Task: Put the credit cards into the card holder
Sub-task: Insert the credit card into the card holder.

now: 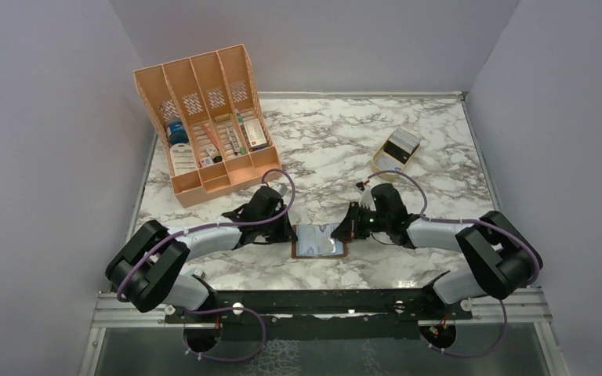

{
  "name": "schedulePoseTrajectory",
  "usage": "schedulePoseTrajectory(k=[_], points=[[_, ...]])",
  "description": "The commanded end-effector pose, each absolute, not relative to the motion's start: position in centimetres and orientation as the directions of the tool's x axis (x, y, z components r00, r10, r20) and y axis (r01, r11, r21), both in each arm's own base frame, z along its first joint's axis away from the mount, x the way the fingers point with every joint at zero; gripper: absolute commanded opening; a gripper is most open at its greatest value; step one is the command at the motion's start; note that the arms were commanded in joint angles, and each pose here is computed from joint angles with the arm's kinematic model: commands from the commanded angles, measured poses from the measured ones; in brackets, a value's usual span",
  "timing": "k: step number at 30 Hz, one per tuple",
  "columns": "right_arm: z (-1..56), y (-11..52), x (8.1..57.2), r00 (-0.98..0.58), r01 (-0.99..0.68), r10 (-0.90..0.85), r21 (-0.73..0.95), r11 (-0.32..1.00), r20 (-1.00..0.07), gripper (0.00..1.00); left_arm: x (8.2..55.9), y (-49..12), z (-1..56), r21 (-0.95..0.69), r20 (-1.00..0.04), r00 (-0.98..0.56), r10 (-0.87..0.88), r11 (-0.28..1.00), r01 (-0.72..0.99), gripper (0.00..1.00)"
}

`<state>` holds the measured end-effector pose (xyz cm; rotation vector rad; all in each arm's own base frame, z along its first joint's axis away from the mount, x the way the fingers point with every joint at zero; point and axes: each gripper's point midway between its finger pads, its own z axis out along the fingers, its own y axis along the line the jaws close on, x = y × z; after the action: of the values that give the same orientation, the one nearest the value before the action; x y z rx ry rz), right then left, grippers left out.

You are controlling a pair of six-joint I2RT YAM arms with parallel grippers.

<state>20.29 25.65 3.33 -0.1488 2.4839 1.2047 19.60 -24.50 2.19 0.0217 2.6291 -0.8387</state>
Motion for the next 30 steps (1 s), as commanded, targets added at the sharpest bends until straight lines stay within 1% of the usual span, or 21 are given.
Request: schedulePoseTrajectory(k=[1,5,19,26,30], points=[[4.0,25.2,21.4,-0.888,-0.244,0.144,0.713,0.658,-0.437,0.01,19.4,-23.6,1.8,-0.527,-0.362,-0.926,-0.11,0.843,0.107,0.0],[4.3,25.0,21.6,-0.876,-0.24,0.166,0.707,0.665,-0.453,0.01,19.3,-23.5,1.7,-0.531,-0.356,-0.927,-0.117,0.842,0.098,0.0],[4.8,26.2,21.0,-0.893,-0.214,0.202,0.774,0.596,-0.402,0.01,18.4,-23.6,1.3,-0.559,-0.325,-0.936,-0.138,0.826,0.072,0.0],[7.5,25.9,21.7,-0.855,-0.24,0.246,0.767,0.595,-0.457,0.01,18.2,-23.6,1.6,-0.567,-0.322,-0.936,-0.144,0.821,0.069,0.0],[8.0,25.9,21.9,-0.845,-0.244,0.261,0.771,0.589,-0.467,0.01,17.9,-23.5,1.5,-0.569,-0.303,-0.94,-0.157,0.821,0.046,0.0]])
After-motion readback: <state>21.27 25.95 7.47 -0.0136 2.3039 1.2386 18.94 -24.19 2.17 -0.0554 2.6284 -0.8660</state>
